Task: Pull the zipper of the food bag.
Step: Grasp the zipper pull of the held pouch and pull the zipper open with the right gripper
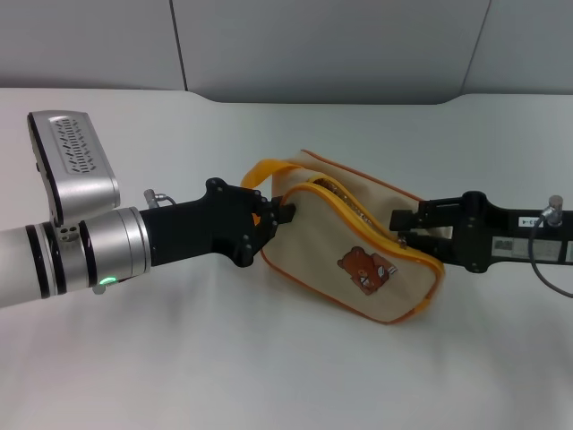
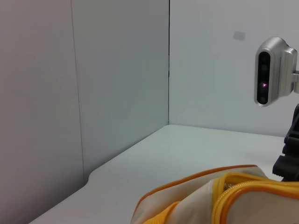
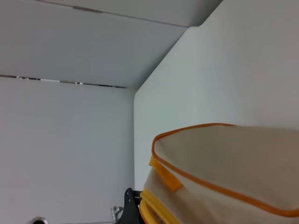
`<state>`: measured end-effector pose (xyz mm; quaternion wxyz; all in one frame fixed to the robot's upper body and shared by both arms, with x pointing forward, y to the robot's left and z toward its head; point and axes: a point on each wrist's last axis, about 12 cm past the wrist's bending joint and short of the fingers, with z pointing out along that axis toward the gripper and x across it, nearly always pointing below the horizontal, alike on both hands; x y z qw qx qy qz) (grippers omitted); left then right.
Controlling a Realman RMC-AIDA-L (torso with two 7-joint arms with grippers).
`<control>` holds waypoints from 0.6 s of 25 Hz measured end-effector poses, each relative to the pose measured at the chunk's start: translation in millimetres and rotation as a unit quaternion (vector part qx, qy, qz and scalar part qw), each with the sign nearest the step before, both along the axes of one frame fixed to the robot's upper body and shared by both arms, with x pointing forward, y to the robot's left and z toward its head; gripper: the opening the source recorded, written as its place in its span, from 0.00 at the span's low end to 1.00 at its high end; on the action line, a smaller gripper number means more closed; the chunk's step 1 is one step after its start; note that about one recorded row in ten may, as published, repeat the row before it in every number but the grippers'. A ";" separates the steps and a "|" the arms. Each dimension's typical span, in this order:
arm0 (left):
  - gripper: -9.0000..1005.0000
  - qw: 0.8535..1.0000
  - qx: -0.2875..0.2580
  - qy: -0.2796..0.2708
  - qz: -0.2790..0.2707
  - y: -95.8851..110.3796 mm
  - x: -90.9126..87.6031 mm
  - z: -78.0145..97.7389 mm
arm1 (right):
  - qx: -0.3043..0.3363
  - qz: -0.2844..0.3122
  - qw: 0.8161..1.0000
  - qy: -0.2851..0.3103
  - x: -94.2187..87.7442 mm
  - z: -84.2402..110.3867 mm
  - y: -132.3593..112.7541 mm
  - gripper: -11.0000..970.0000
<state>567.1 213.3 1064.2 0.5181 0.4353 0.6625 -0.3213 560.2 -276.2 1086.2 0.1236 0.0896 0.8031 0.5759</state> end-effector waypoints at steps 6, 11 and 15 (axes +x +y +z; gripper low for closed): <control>0.11 1.000 -0.001 -0.001 -0.001 -0.3 0.1 0.3 | 0.006 -0.003 1.000 0.000 -0.5 -0.8 2.5 0.27; 0.12 1.000 -0.001 -0.002 0.000 -0.1 0.3 0.6 | 0.002 -0.002 1.000 -0.005 0.4 -0.9 2.8 0.15; 0.12 1.000 0.000 -0.002 -0.001 -0.1 0.3 0.6 | -0.007 -0.004 1.000 -0.016 1.6 -1.9 2.3 0.10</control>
